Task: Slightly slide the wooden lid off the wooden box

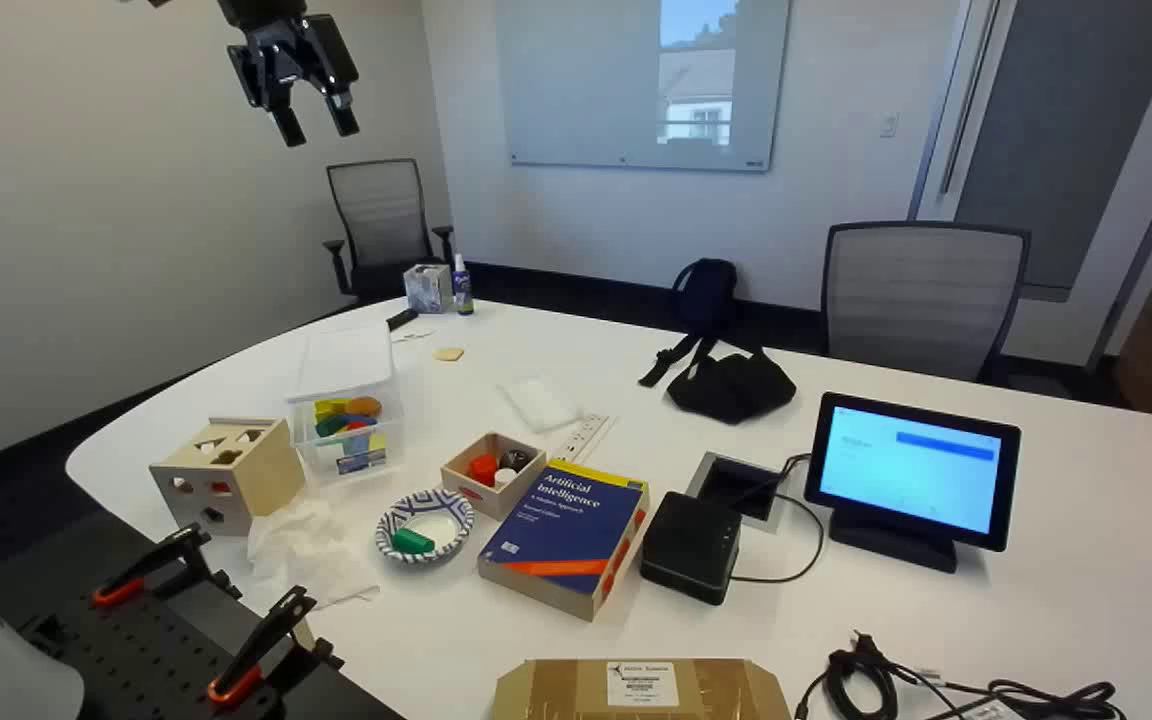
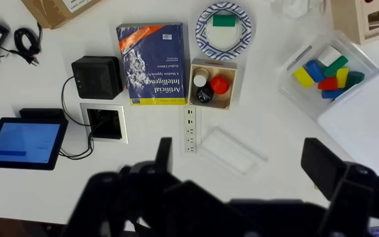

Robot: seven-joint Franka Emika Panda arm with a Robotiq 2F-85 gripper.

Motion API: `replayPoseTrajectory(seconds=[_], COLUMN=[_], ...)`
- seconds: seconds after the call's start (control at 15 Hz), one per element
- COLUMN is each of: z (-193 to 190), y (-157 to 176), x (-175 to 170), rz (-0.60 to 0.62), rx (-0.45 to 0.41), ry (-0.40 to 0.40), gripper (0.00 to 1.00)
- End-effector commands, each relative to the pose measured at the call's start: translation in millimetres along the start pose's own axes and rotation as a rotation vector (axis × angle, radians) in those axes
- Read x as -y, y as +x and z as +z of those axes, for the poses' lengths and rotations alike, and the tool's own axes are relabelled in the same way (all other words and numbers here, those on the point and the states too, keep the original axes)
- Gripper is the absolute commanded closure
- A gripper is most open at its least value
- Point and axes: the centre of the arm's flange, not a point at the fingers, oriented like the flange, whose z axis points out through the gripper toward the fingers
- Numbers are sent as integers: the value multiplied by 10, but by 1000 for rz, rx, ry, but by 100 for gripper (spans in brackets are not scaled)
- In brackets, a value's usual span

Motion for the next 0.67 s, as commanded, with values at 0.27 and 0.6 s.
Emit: replayPoseTrajectory(seconds=[0.27, 0.6], z=[-1, 484], y=[0, -36], x=[1, 345], rz=[0, 223], rx=[0, -90], ry=[0, 133], gripper=[0, 0])
